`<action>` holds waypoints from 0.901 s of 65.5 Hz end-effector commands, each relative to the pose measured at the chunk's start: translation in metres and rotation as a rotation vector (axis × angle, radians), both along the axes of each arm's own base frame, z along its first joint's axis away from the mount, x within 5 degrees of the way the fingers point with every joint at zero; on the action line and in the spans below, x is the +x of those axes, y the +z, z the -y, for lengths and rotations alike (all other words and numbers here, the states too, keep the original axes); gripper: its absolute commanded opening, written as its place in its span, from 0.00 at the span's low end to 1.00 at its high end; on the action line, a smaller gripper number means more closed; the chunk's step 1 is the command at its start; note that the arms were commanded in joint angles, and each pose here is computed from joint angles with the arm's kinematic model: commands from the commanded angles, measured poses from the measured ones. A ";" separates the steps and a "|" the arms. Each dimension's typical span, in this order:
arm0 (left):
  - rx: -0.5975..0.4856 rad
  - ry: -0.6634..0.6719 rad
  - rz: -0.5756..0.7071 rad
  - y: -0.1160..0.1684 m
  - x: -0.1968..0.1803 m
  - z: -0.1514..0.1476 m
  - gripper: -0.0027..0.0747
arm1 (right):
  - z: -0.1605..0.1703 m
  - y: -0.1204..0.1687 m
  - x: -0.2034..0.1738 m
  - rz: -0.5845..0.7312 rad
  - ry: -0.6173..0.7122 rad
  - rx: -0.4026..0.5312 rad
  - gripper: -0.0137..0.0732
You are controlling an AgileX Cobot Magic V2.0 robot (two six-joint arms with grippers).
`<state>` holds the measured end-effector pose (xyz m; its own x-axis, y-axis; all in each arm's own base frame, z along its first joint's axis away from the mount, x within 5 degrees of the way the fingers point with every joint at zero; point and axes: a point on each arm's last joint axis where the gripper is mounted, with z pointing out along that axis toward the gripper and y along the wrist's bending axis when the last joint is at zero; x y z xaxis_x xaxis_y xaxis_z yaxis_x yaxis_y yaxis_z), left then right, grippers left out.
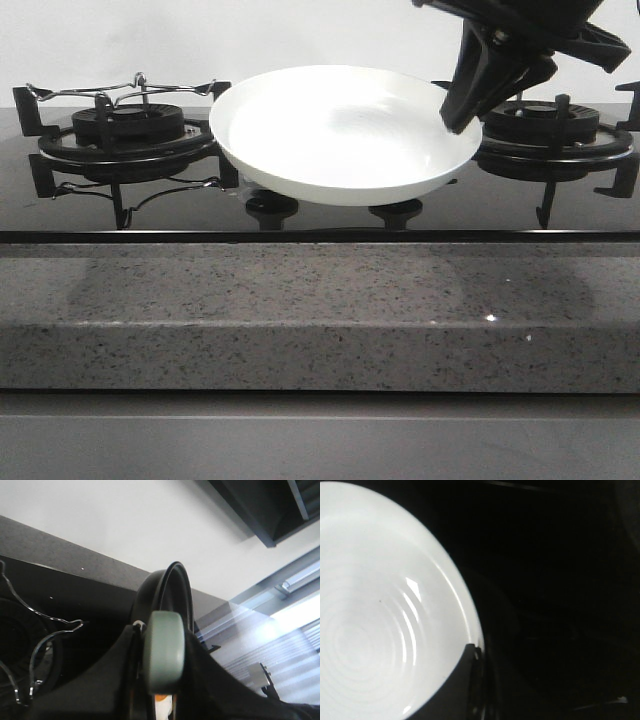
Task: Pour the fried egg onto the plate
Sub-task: 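Tilt the pan over the held plate with the left gripper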
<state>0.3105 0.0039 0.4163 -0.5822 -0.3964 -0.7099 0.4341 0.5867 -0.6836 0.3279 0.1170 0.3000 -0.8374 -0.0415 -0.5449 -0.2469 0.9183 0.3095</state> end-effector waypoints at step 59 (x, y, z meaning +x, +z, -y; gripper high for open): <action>0.562 -0.150 0.817 0.048 -0.046 0.157 0.01 | 0.001 0.022 -0.001 0.094 -0.011 0.032 0.09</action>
